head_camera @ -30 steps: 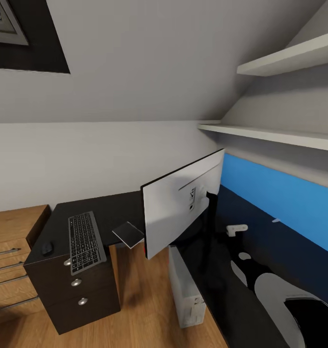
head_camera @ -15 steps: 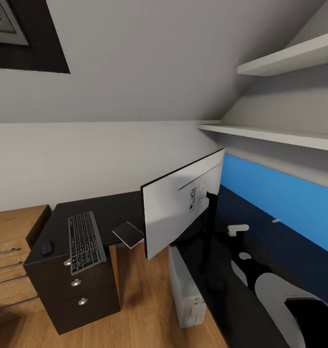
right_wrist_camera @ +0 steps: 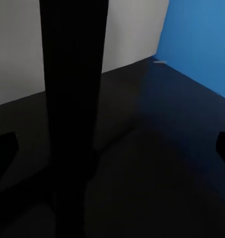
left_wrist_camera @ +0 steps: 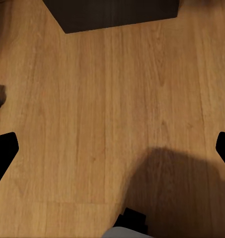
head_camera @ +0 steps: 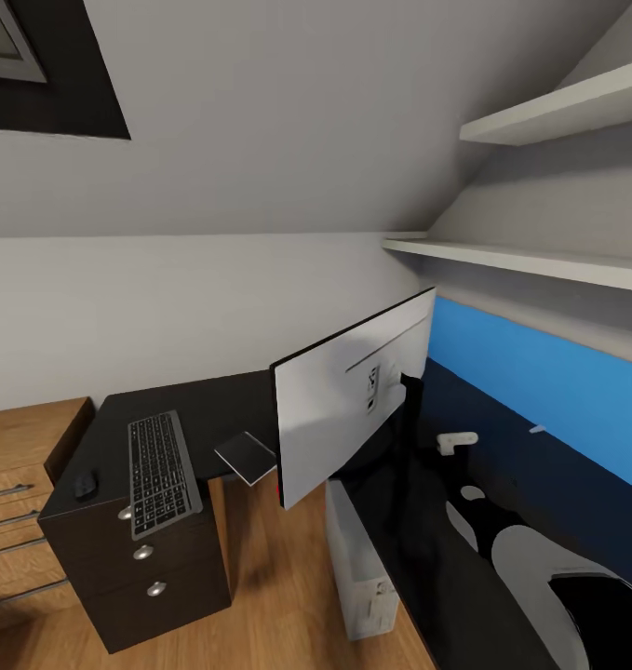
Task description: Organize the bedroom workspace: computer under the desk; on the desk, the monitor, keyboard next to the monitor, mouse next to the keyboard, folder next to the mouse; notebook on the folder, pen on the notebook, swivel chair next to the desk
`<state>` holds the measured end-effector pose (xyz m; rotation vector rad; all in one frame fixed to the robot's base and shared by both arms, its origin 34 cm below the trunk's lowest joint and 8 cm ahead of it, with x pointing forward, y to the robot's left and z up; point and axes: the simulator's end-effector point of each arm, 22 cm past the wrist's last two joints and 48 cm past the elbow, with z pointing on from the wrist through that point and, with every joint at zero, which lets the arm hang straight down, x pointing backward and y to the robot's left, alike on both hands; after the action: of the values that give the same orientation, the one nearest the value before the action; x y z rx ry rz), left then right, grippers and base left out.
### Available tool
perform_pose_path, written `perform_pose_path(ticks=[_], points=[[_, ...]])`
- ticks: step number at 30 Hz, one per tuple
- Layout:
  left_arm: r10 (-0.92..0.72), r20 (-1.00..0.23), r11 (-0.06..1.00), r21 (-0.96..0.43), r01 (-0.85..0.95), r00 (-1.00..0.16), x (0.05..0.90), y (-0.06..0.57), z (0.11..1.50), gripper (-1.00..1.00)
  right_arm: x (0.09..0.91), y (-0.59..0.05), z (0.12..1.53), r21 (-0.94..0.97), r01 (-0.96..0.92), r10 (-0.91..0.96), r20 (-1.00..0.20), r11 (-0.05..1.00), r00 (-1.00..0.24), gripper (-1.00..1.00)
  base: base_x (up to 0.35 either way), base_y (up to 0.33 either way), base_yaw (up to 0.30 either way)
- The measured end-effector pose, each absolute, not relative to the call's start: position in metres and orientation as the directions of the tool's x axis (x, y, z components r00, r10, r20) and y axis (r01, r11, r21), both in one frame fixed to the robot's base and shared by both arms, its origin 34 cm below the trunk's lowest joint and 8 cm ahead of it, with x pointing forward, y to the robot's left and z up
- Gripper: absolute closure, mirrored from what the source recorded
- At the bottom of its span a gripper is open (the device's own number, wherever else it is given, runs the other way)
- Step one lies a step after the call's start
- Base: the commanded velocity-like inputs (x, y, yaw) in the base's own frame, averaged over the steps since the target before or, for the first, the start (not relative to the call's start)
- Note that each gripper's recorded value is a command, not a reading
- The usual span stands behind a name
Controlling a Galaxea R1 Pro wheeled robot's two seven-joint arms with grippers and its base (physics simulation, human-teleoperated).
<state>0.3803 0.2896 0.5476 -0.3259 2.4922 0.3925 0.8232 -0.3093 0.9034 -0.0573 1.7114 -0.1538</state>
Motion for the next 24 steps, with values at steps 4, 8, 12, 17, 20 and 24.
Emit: perform_pose_path(ticks=[4,8,12,17,20,24], points=[[-0.142,-0.587,0.927,0.204,-0.316,-0.797,0.38,0.29,0.548,-1.0,0.823,-0.302,0.902,-0.132,0.015,-0.128,-0.981,0.991,-0.147,-1.0,0.004,0.0,0.0],[-0.142,-0.587,0.927,0.204,-0.316,-0.797,0.38,0.29,0.547,-1.0,0.823,-0.299,0.902,-0.129,0.0,-0.128,-0.981,0.992,-0.147,-1.0,0.001,0.0,0.0],[-0.142,-0.587,0.927,0.204,-0.316,-0.797,0.38,0.29,0.548,-1.0,0.823,-0.298,0.902,-0.128,-0.006,-0.128,-0.981,0.992,-0.147,-1.0,0.0,0.0,0.0],[-0.142,-0.588,0.927,0.204,-0.316,-0.797,0.38,0.29,0.548,-1.0,0.823,-0.297,0.902,-0.128,-0.007,-0.127,-0.981,0.992,-0.146,-1.0,0.023,0.0,0.0],[-0.142,-0.588,0.927,0.204,-0.316,-0.796,0.38,0.29,0.548,-1.0,0.823,-0.297,0.902,-0.127,-0.007,-0.127,-0.981,0.992,-0.146,-1.0,0.138,0.0,0.0],[-0.142,-0.587,0.927,0.204,-0.316,-0.797,0.38,0.29,0.548,-1.0,0.823,-0.297,0.902,-0.127,-0.007,-0.127,-0.981,0.992,-0.146,-1.0,0.064,0.0,0.0]])
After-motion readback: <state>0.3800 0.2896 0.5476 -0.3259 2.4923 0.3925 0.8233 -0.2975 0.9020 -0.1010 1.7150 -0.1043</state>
